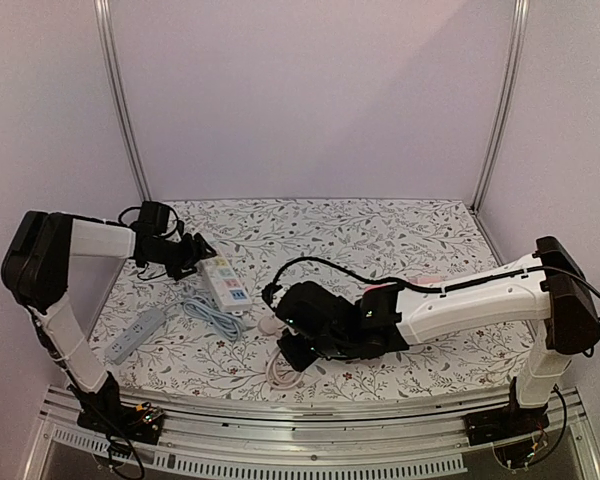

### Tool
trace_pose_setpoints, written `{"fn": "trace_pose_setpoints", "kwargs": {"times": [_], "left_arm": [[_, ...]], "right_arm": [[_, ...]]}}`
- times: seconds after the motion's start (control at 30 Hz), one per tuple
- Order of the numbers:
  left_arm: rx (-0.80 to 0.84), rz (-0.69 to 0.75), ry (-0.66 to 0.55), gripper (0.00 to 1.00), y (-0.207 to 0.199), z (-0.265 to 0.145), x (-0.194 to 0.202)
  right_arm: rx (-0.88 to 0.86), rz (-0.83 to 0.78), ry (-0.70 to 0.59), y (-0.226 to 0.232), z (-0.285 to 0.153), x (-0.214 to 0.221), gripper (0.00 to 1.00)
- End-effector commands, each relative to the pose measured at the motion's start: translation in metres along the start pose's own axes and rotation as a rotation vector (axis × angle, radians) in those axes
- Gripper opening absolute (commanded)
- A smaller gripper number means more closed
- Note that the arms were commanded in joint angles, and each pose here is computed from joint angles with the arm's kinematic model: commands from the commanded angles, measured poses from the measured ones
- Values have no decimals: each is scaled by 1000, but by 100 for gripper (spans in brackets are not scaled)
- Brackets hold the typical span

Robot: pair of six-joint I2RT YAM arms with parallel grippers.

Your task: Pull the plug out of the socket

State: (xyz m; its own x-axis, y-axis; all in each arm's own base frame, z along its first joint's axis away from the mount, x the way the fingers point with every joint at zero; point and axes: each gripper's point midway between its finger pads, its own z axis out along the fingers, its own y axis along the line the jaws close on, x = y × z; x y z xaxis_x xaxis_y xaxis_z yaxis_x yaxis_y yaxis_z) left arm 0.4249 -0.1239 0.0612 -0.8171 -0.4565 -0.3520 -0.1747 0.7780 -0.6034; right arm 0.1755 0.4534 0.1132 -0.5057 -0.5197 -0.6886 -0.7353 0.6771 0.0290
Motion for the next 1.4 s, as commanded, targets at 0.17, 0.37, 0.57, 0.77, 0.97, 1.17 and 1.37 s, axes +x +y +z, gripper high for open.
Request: {"fn": "trace_pose_setpoints", "kwargs": {"times": [0.17, 0.37, 0.57, 0.77, 0.97, 1.17, 1.37], "left_arm": [[-79, 150, -143, 94, -10, -74, -14], [-38, 151, -177, 96, -10, -119, 18], [73, 126, -144, 98, -14, -151, 65], [127, 146, -103, 98, -23, -174, 89], [185, 183, -59, 100, -34, -178, 107], [212, 241, 1, 100, -50, -166, 126], [267, 268, 38, 100, -76, -158, 144]], "right_arm": [[-31, 33, -52, 13, -10, -17, 0], [-20, 38, -26, 22, -4, -18, 0], [6, 54, -31, 36, 10, -43, 0], [-48, 32, -13, 60, 34, -54, 27], [-166, -51, -65, 83, 2, -76, 68], [-89, -39, -149, 46, -54, -87, 84], [46, 17, -161, -12, -91, -63, 91]]}}
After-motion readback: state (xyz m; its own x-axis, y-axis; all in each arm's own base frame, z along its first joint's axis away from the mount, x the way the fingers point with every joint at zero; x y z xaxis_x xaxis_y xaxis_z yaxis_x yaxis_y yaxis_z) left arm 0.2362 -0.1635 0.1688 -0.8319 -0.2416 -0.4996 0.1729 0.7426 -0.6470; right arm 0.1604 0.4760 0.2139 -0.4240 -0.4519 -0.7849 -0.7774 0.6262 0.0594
